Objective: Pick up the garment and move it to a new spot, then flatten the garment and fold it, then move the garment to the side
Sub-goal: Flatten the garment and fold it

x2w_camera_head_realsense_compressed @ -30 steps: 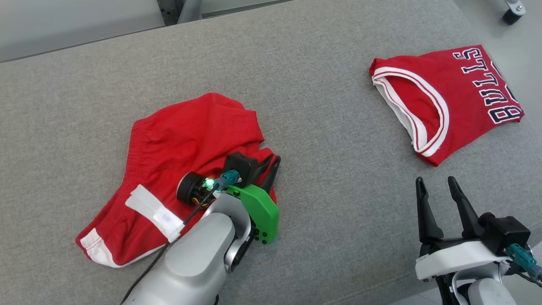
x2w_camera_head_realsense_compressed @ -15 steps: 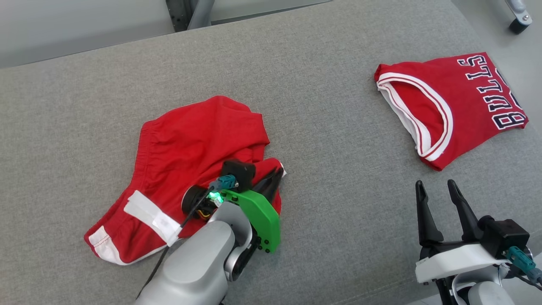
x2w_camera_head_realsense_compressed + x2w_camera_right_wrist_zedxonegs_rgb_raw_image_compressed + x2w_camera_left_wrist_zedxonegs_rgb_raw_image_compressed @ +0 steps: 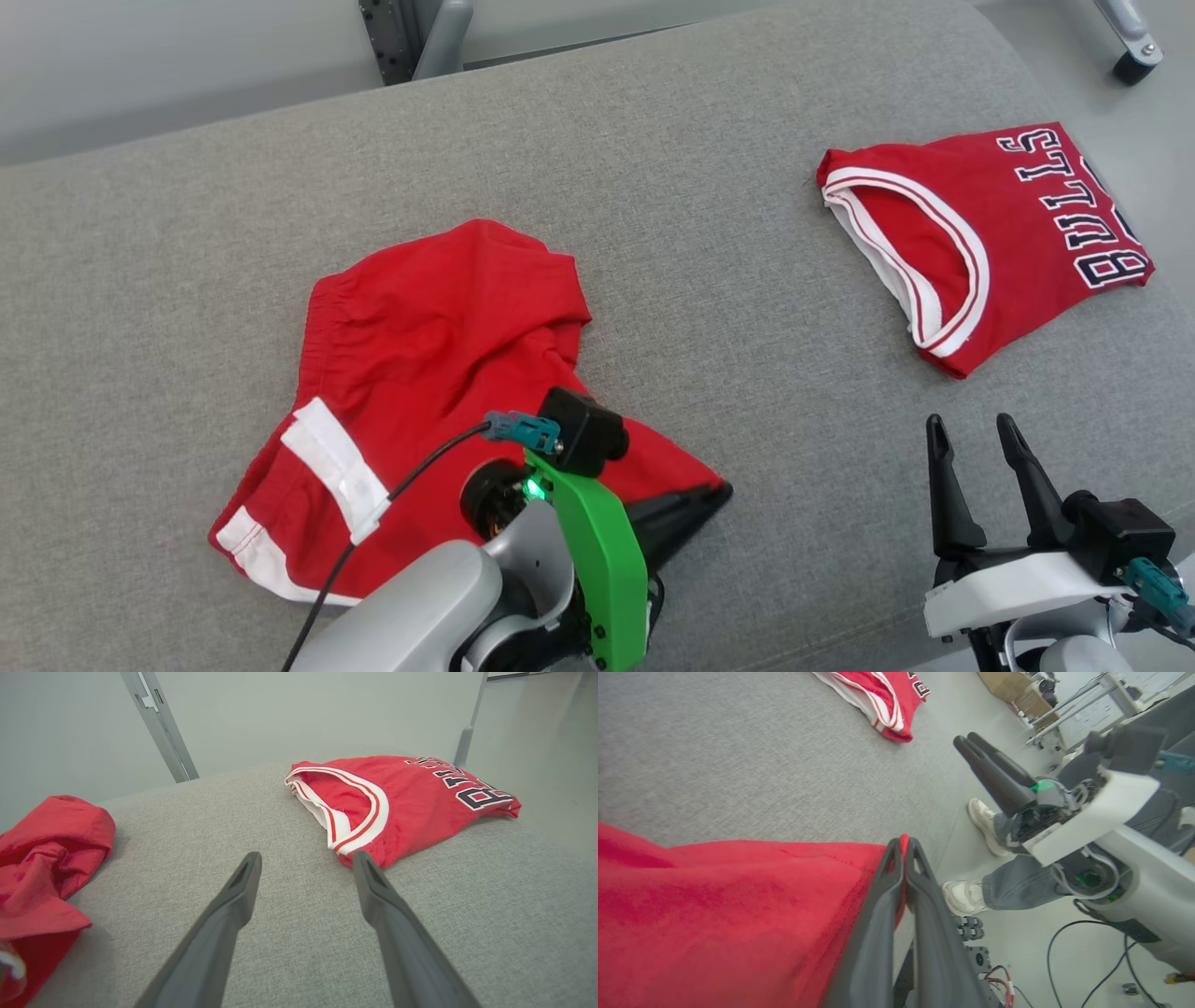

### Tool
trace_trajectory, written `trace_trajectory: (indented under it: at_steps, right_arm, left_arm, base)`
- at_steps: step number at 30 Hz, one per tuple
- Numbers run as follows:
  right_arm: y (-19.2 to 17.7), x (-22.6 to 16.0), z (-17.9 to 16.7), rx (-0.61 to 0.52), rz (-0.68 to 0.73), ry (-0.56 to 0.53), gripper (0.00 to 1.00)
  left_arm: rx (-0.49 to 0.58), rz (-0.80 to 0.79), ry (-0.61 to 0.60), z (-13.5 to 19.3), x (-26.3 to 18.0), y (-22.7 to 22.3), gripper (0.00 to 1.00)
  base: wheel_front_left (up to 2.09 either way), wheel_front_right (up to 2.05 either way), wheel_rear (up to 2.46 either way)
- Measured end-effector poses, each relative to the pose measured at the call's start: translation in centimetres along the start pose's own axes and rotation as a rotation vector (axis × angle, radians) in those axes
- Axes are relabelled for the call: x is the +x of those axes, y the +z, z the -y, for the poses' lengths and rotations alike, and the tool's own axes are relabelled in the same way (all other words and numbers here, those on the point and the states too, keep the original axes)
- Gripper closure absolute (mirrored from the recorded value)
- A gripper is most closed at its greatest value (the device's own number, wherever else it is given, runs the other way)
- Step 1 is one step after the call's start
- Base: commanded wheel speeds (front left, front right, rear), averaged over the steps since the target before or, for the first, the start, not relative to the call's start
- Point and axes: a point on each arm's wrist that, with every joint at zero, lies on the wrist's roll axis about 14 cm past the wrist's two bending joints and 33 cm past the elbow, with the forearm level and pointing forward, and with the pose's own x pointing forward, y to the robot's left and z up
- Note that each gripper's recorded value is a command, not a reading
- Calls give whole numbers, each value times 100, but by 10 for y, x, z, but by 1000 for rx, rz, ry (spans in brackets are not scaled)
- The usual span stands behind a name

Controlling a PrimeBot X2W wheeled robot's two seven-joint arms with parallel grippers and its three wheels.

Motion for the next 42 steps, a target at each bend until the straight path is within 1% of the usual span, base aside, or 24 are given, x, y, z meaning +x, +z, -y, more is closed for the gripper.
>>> trace_trajectory:
  at_steps: [3, 5, 7, 9, 14, 19, 22, 26, 28, 29, 30, 32, 37, 42]
  right_arm:
    - [-2, 1, 0, -1, -7, -1, 0]
    - [-3, 3, -1, -2, -11, 1, 0]
    - [-4, 6, -2, -4, -13, 3, 0]
    - [-5, 9, -3, -6, -16, 8, 0]
    - [-8, 14, -4, -13, -28, 10, 0]
    - [-9, 15, 3, -18, -34, -15, 0]
    - [-11, 12, 10, -23, -43, -38, 0]
    - [-13, 10, 15, -20, -49, -54, 0]
    - [-12, 9, 16, -17, -46, -56, 0]
    - [-11, 9, 16, -16, -45, -56, 0]
    - [-11, 9, 16, -15, -43, -56, 0]
    - [-10, 9, 14, -14, -39, -51, 0]
    - [2, 10, 12, -30, -1, -36, 0]
    - [22, 14, 8, -51, 65, -17, 0]
  left_arm:
    - [-85, -82, -112, 25, -10, -7, 100]
    - [-99, -126, -128, 24, -15, -9, 100]
    - [-110, -138, -91, 8, -15, -5, 100]
    - [-54, -158, -33, -13, -11, 0, 100]
    - [7, -170, 101, -60, 11, 7, 100]
    - [143, -189, 213, -104, 25, 9, 100]
    - [182, -199, 227, -114, 34, 3, 100]
    - [191, -205, 236, -121, 39, -8, 100]
    - [201, -191, 237, -121, 40, -8, 69]
    - [201, -175, 241, -121, 41, -6, 8]
    - [205, -156, 240, -119, 41, -4, 0]
    - [214, -113, 239, -115, 42, 4, 0]
    - [231, 135, 264, -103, 31, 52, 0]
    - [221, 365, 306, -93, 0, 76, 0]
  base:
    - [0, 0, 0]
    - [0, 0, 0]
    - [0, 0, 0]
    - [0, 0, 0]
    - [0, 0, 0]
    - [0, 0, 0]
    - [0, 0, 0]
    - [0, 0, 0]
    - [0, 0, 0]
    - [0, 0, 0]
    - [0, 0, 0]
    - [0, 0, 0]
    - [0, 0, 0]
    - [0, 0, 0]
